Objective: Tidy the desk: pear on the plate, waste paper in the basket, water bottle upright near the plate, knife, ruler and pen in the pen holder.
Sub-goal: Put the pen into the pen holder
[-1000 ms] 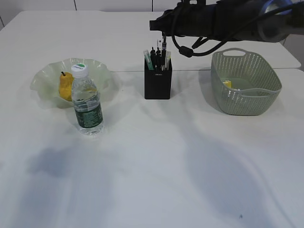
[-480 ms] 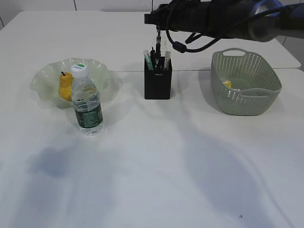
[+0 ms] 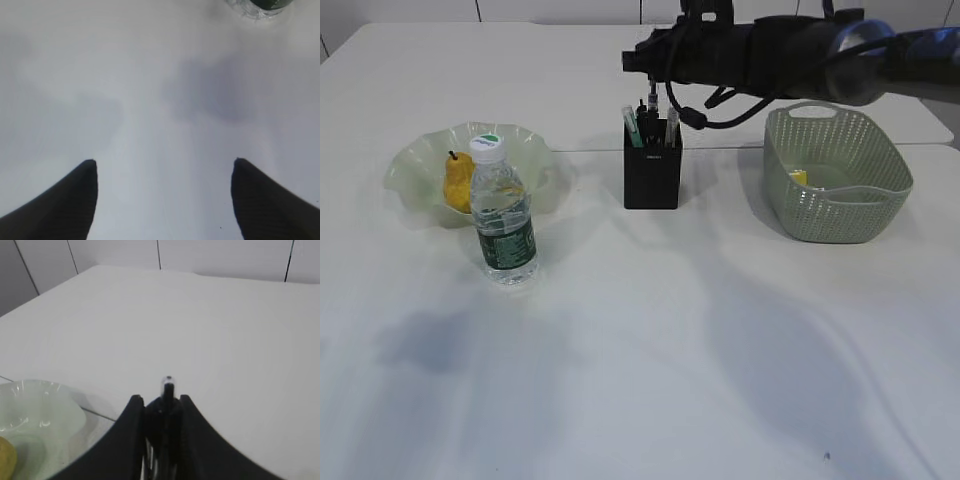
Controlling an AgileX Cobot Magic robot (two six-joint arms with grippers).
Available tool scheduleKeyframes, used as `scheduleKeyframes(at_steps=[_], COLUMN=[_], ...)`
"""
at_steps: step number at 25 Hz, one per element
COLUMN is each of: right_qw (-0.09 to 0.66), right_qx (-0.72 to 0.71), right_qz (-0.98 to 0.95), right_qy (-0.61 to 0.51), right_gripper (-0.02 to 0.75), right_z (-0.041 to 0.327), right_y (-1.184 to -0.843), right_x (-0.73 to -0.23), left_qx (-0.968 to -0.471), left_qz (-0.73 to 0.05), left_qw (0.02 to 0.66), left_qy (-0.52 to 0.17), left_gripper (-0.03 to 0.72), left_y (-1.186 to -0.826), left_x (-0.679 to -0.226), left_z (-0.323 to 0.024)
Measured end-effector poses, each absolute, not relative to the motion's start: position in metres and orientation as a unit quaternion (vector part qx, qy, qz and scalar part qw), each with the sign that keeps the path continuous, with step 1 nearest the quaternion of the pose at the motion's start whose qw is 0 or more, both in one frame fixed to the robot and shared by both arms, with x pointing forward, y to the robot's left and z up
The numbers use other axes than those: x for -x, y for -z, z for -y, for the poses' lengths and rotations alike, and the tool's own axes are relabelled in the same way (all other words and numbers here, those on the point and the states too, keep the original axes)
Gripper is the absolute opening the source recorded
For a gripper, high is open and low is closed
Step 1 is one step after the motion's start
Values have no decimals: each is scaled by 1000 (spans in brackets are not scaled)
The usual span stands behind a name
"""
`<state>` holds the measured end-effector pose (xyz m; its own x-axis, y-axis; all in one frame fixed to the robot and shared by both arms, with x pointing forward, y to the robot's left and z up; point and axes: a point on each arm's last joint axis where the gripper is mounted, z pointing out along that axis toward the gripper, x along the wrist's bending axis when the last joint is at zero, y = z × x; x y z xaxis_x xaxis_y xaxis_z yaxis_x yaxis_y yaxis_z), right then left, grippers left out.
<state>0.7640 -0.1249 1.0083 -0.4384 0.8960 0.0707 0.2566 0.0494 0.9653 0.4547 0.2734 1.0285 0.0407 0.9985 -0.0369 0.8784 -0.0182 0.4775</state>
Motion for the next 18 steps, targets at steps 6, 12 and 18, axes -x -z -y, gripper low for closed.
scheduleKeyframes(at_steps=[6,12,18], right_qw=[290,283,273], right_qx=[-445,-455,-461], right_qz=[-667,-661,-654], right_qy=[-522,-525,-534], right_gripper=[120,162,337], right_z=[124,124,123], right_y=[-988,-985,-985], right_x=[-768,-768,-768], left_qx=[-696,-696,-696], left_qz=[-674,-674,-674], left_qw=[190,190,190], left_qy=[-158,-158,-158], left_gripper=[591,591,591], left_y=[-1029,-1029,-1029], left_x=[-455,-455,-455], left_z=[-273,-273,-273])
